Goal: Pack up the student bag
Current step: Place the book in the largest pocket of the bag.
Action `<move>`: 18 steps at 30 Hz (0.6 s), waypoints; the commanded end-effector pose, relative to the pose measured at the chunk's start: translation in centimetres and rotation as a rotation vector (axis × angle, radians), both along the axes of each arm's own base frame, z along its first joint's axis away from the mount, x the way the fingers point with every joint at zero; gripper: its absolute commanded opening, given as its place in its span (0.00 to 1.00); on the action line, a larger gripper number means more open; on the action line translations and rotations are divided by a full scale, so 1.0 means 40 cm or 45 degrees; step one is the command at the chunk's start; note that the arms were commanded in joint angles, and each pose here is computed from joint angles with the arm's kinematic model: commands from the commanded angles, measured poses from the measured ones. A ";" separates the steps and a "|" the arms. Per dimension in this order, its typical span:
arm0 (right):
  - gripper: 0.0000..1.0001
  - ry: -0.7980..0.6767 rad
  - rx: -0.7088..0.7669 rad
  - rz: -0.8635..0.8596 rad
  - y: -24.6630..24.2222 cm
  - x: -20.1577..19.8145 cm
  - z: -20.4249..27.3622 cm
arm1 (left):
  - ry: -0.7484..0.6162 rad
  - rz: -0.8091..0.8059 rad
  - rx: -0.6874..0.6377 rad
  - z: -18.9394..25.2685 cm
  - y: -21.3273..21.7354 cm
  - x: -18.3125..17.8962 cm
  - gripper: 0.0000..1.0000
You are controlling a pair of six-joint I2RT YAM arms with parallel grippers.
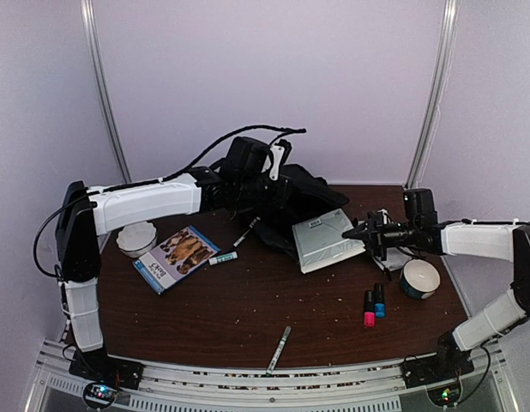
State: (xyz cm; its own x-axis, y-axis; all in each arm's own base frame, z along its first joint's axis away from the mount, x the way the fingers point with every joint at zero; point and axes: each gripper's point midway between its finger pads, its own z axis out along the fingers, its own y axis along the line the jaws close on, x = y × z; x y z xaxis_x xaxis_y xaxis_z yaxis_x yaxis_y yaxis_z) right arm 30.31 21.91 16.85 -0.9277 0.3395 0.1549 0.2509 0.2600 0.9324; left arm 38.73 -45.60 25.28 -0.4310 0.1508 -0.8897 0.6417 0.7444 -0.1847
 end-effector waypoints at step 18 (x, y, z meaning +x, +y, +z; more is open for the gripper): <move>0.00 -0.341 0.181 0.011 0.123 0.207 0.082 | -0.277 -0.385 -0.388 0.311 -0.019 -0.152 0.00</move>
